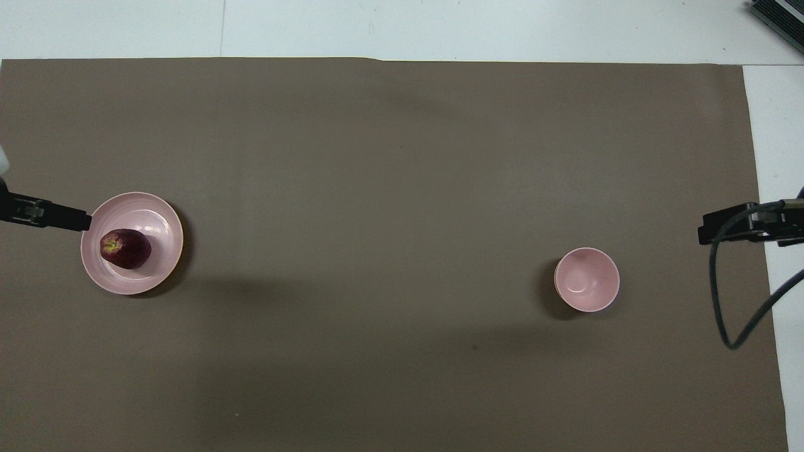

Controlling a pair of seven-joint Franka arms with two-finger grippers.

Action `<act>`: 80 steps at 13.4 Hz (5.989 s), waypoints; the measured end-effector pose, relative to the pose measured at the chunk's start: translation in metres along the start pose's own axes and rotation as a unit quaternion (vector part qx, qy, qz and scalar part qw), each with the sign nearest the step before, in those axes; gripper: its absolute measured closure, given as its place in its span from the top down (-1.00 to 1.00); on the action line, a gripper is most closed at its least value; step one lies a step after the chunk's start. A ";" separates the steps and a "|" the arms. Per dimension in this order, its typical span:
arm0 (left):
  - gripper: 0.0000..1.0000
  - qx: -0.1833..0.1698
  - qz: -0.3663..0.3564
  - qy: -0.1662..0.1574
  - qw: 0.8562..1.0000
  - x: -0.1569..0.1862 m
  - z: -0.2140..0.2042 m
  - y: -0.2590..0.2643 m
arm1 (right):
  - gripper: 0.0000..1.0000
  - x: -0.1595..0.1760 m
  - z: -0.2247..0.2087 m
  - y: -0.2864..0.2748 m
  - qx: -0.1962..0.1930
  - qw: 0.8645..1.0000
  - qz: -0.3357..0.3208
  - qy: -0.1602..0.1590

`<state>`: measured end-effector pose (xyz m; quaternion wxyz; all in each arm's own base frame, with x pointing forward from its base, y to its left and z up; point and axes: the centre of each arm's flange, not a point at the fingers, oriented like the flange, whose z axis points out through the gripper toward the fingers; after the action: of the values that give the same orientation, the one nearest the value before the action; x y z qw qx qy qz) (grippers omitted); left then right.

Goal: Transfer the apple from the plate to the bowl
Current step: 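Reach the left gripper to the apple on the pink plate and grasp it, then lift the apple with the left gripper while the right gripper approaches it, then grasp the apple with the right gripper and open the left gripper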

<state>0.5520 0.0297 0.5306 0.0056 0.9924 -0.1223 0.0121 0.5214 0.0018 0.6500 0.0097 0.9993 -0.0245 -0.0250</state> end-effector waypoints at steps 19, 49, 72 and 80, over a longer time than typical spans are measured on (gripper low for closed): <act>0.46 0.010 -0.037 0.036 0.999 -0.032 0.189 -0.025 | 1.00 0.009 0.076 -0.110 0.054 0.981 0.179 -0.042; 0.22 -0.308 -0.176 0.116 0.928 0.028 0.081 0.216 | 1.00 0.021 0.212 -0.376 0.351 0.809 0.463 -0.093; 0.52 -0.314 -0.199 0.137 0.918 0.019 0.079 0.252 | 0.43 0.029 0.227 -0.396 0.360 0.784 0.491 -0.118; 1.00 -0.158 -0.101 0.105 0.977 0.047 0.062 0.169 | 0.42 0.050 0.196 -0.336 0.284 0.845 0.444 -0.092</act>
<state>0.5581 -0.1469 0.4710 0.1762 0.9795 -0.0201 0.0957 0.5781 0.3308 0.4445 -0.2664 0.8342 -0.4720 -0.1019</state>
